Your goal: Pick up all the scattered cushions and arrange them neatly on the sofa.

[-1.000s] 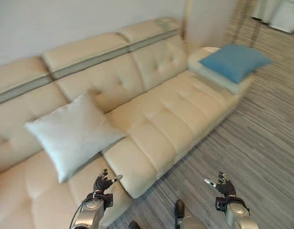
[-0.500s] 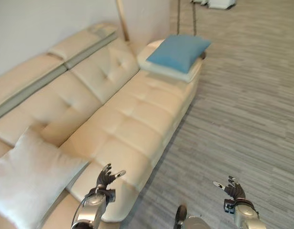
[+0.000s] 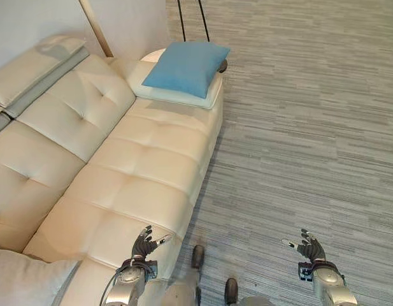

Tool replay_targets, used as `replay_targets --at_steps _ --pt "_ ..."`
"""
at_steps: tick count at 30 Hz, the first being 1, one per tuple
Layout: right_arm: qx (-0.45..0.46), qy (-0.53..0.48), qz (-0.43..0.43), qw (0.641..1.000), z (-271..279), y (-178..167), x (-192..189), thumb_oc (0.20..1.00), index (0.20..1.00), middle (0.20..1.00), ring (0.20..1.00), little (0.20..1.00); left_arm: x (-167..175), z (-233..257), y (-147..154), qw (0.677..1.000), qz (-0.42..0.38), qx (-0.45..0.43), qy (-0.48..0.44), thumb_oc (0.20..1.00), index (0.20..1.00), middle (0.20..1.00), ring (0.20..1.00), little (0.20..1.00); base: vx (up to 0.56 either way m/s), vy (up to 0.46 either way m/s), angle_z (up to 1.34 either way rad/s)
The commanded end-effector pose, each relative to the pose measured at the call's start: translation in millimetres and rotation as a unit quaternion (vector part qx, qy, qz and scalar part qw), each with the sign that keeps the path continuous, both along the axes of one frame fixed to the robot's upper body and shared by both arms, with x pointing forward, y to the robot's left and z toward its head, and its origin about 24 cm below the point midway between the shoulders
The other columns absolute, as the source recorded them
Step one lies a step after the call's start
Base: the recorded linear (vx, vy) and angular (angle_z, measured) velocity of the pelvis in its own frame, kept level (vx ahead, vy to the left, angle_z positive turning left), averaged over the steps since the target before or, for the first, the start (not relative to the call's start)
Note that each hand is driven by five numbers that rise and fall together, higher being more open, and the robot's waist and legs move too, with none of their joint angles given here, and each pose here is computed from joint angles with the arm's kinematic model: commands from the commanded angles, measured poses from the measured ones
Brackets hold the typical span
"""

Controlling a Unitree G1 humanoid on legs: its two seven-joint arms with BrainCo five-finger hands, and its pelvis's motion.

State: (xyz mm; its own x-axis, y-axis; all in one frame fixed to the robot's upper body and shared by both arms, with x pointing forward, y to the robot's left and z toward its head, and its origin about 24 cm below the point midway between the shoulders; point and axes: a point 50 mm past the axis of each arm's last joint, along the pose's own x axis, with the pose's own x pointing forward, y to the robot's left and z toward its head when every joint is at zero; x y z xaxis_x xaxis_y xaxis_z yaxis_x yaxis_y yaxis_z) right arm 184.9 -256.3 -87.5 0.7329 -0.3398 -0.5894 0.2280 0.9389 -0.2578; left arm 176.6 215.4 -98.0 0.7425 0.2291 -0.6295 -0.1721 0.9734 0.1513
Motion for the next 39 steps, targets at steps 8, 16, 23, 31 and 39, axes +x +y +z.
replay_targets --at_steps 8,16,23,31,39 --pt "0.005 -0.028 0.037 0.999 6.6 13.4 9.8 1.0 1.0 1.0 1.0 1.0 8.0 17.0 25.3 0.998 0.022 0.035 -0.04 1.0 1.0 1.0 1.0 1.0 0.42 0.135 -0.53" --pt "0.004 -0.031 0.039 0.999 8.6 16.5 15.0 1.0 1.0 1.0 1.0 1.0 21.5 25.9 27.8 0.997 0.018 0.041 -0.06 1.0 1.0 1.0 1.0 1.0 0.26 0.067 -0.25" --pt "0.004 -0.027 0.016 1.0 6.2 10.7 5.1 1.0 1.0 1.0 1.0 1.0 20.6 25.7 28.4 0.996 -0.008 0.061 -0.057 1.0 1.0 1.0 1.0 1.0 0.34 -0.144 -0.23" --pt "0.011 -0.017 0.007 1.0 2.8 2.1 -3.3 1.0 1.0 1.0 1.0 1.0 6.0 14.7 21.5 0.999 0.016 0.025 -0.039 1.0 1.0 1.0 1.0 1.0 0.42 -0.325 -0.03" --pt "-0.011 -0.007 0.0 1.0 6.4 -13.2 -1.5 1.0 1.0 1.0 1.0 1.0 12.8 14.2 9.6 0.999 0.014 0.004 -0.043 1.0 1.0 1.0 1.0 1.0 0.27 -0.242 -0.27"
